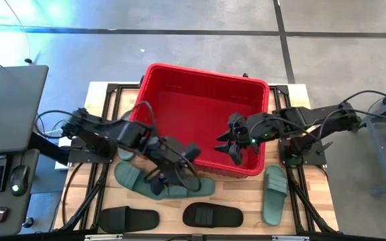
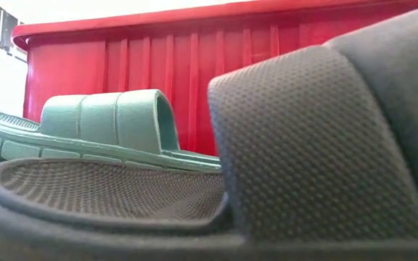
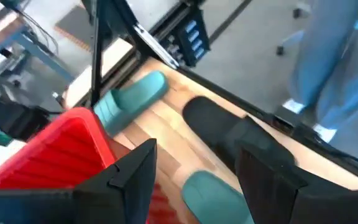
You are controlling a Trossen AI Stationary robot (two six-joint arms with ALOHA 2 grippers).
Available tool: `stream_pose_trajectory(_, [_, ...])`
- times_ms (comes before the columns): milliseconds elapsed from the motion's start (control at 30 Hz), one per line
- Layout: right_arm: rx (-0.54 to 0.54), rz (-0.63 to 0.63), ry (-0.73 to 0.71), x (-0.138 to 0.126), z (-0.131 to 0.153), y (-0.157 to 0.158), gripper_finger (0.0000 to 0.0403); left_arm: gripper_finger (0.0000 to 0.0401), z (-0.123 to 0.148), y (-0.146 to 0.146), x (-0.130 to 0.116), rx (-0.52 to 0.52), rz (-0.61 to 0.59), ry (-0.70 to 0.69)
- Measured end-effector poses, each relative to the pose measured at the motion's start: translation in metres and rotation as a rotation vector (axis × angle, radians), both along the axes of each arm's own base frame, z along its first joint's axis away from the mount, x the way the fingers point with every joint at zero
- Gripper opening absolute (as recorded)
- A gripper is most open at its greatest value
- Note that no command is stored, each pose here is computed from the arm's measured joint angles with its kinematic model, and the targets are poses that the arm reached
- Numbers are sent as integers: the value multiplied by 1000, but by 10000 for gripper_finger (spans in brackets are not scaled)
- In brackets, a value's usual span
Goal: Pick and place slides into bin
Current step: Put the green slide into the red bin
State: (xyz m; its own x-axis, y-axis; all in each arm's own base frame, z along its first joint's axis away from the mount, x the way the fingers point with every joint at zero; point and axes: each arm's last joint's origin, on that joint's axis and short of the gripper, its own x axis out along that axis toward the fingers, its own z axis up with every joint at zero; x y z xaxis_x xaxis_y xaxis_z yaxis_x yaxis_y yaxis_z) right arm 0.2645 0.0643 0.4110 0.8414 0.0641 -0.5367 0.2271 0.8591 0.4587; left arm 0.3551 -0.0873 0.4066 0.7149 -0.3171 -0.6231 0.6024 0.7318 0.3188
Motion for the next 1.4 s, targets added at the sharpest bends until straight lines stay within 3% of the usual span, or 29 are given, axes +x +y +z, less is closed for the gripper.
stream_pose_trajectory(167, [-1, 60, 60, -3, -5, 1, 200, 200, -14, -4, 16, -28, -28, 18])
stream_pose_trajectory(267, [13, 89, 121, -5, -10, 2, 200, 200, -17, -1, 25, -93, 25, 14])
stream_pose_trajectory(400, [33, 61, 215, -4, -20, 2, 200, 200, -15, 5, 25, -162, 141, 51])
stream_pose_trajectory(600, [102, 112, 393, 3, -40, 7, 200, 200, -15, 4, 22, -174, 119, 75])
stream_pose_trajectory(833, [197, 243, 527, 2, -53, 33, 200, 200, -29, 1, 1, -263, 224, 390])
stream_pose_trajectory(967, [169, 254, 529, -4, -54, 48, 200, 200, -36, -20, -18, -248, 256, 554])
stream_pose_trajectory(1100, [196, 259, 531, -10, -53, 64, 200, 200, -42, -49, -28, -276, 292, 609])
stream_pose_trajectory(1233, [239, 204, 517, -17, -51, 81, 200, 200, -43, -74, -40, -251, 413, 606])
stream_pose_trajectory(1400, [277, -7, 551, -33, -58, 108, 200, 200, -48, -97, -67, -208, 644, 663])
